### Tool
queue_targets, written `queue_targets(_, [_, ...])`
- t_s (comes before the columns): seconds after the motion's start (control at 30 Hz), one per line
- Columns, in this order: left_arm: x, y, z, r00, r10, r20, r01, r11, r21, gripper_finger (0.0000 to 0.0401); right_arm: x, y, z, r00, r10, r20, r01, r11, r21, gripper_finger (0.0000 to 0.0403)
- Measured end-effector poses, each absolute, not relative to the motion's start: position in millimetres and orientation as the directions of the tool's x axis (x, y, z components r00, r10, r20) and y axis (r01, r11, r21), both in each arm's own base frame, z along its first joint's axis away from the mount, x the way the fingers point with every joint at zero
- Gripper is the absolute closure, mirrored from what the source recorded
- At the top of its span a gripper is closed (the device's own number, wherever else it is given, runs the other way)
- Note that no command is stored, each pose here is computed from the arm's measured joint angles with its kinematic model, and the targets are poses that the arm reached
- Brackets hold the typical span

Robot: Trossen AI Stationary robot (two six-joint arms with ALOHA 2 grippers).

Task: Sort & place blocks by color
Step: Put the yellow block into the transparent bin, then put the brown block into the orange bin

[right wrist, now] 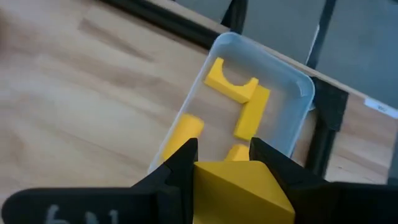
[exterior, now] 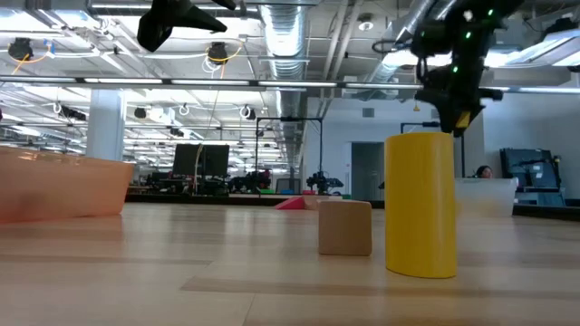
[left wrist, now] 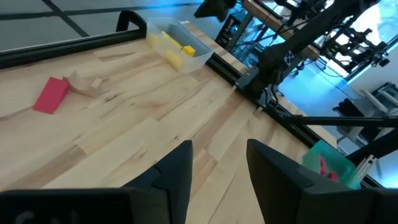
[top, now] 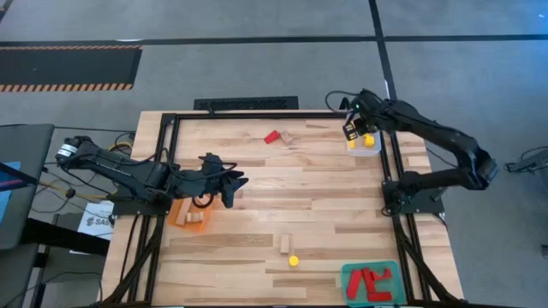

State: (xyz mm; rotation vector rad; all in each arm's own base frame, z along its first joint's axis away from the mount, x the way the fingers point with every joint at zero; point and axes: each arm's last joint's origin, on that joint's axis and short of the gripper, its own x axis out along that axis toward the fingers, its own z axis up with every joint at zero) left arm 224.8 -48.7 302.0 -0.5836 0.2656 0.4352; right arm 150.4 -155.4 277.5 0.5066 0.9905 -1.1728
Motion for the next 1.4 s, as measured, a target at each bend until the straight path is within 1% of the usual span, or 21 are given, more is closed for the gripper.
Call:
queue_targets(0.13, [224,-48,300,0.867,0.323,-0.378,-0.478,0.75,-0.456,0.0264,145,-184,259,-0.018,-0.515,-0.857,0.954,0.247,-0.169,0.0273])
queue_targets(0.3, [223,-48,299,0.86,0.329,-0.391,-0.492,0.741,-0.457,0.0264,138,-211,241,-0.088,-0.485,-0.87,0.967,0.168,-0.191,0.0248])
queue_targets(0.43, [223,-48,298,0.858,0.328,-0.395,-0.496,0.731,-0.469,0.0264,142,-220,233,-0.092,-0.476,-0.875,0.955,0.207,-0.213,0.0237])
queue_targets(0.57, [223,-48,298,0.858,0.322,-0.4,-0.494,0.729,-0.473,0.0264,143,-223,225,-0.113,-0.445,-0.888,0.95,0.214,-0.228,0.0225])
queue_targets(0.67, [223,-48,298,0.86,0.317,-0.401,-0.491,0.728,-0.478,0.0264,143,-225,221,-0.127,-0.437,-0.89,0.948,0.21,-0.239,0.0206])
queue_targets(0.77, [223,-49,298,0.863,0.304,-0.404,-0.484,0.727,-0.487,0.0264,144,-224,223,-0.118,-0.445,-0.888,0.949,0.212,-0.232,0.0183])
queue_targets(0.9, [223,-49,298,0.864,0.297,-0.406,-0.48,0.728,-0.489,0.0264,149,-216,235,-0.022,-0.469,-0.883,0.95,0.266,-0.165,0.0161])
queue_targets(1.07, [223,-49,298,0.864,0.298,-0.406,-0.479,0.735,-0.48,0.0264,158,-194,256,0.138,-0.486,-0.863,0.935,0.352,-0.049,0.0158])
queue_targets(1.17, [223,-49,298,0.864,0.298,-0.406,-0.476,0.747,-0.464,0.0264,168,-171,269,0.281,-0.444,-0.851,0.895,0.442,0.064,0.016])
queue_targets(1.27, [223,-49,298,0.864,0.298,-0.406,-0.472,0.76,-0.446,0.0264,184,-142,276,0.424,-0.366,-0.828,0.812,0.558,0.169,0.0163])
queue_targets(1.4, [223,-49,298,0.864,0.298,-0.406,-0.468,0.772,-0.429,0.0264,206,-99,277,0.504,-0.268,-0.821,0.698,0.687,0.205,0.0163])
